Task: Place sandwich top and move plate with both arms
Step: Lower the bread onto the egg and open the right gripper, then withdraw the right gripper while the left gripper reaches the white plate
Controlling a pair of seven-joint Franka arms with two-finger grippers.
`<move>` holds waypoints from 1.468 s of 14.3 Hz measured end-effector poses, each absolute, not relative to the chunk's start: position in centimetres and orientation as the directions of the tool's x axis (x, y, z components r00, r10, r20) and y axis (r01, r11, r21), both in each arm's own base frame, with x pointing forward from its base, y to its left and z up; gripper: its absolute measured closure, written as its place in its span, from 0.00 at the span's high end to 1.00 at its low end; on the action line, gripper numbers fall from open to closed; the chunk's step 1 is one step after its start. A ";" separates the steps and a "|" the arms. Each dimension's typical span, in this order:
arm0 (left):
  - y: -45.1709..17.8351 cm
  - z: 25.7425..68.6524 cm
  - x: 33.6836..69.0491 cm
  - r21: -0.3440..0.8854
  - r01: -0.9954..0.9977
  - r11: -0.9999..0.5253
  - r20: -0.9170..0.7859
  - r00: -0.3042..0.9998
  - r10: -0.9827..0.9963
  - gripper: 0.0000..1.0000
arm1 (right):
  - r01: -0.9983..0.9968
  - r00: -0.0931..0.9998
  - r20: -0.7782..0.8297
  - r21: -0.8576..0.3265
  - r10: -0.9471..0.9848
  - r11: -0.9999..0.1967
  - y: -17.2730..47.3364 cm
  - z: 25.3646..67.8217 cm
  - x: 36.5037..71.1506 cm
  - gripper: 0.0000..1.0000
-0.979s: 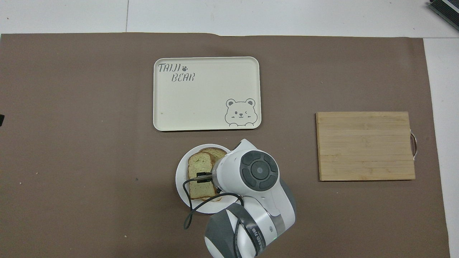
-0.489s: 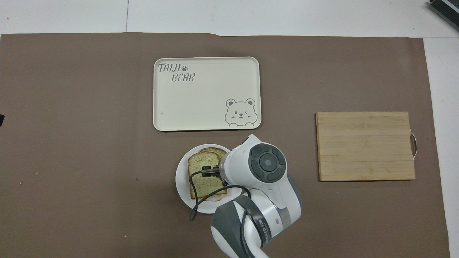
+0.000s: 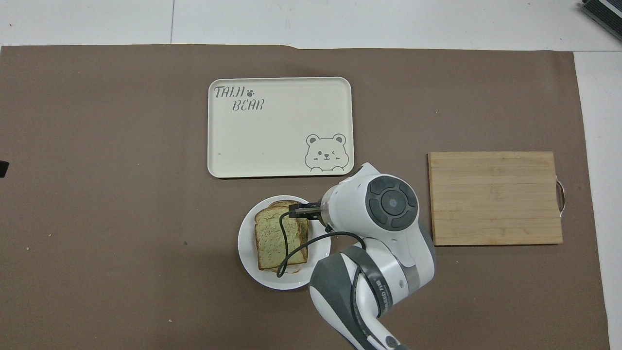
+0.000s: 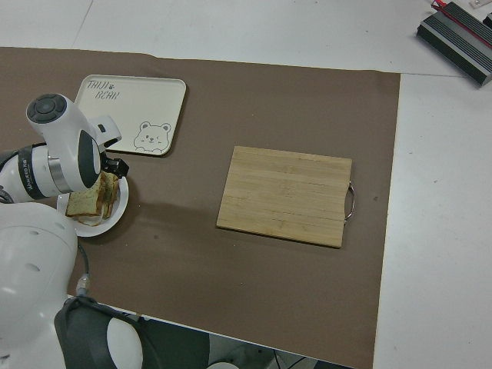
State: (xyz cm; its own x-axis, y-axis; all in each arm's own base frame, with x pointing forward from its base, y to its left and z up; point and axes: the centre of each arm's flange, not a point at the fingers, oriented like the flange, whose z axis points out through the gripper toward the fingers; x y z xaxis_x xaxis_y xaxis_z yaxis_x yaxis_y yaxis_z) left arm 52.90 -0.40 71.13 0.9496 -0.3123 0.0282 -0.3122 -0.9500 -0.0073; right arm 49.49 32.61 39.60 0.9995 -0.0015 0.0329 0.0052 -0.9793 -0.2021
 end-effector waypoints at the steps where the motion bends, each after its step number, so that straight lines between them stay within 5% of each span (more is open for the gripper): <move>1: -0.6 70.9 52.8 0.013 -0.316 -0.949 0.027 0.948 -0.316 1.00 | 0.012 0.999 0.045 -0.171 0.004 -0.985 31.3 40.2 50.0 1.00; 5: -1.3 67.6 51.9 0.167 -0.313 -0.935 0.008 0.949 -0.316 1.00 | -0.026 0.999 0.044 -0.124 -0.031 -0.992 26.3 43.3 51.3 1.00; 16: -7.2 45.3 50.1 0.566 -0.098 -0.818 -0.037 0.989 -0.145 0.97 | 0.018 0.999 -0.040 -0.052 0.020 -0.998 9.6 52.3 51.6 1.00; 18: -9.3 42.5 49.0 0.615 -0.061 -0.786 -0.048 0.992 -0.115 0.78 | -0.015 0.999 -0.047 -0.053 -0.013 -0.998 6.8 53.8 51.5 1.00; 21: -11.3 37.8 46.9 0.671 -0.034 -0.740 -0.031 0.997 -0.074 0.73 | -0.074 0.996 -0.051 -0.053 -0.072 -0.996 3.5 56.1 51.7 1.00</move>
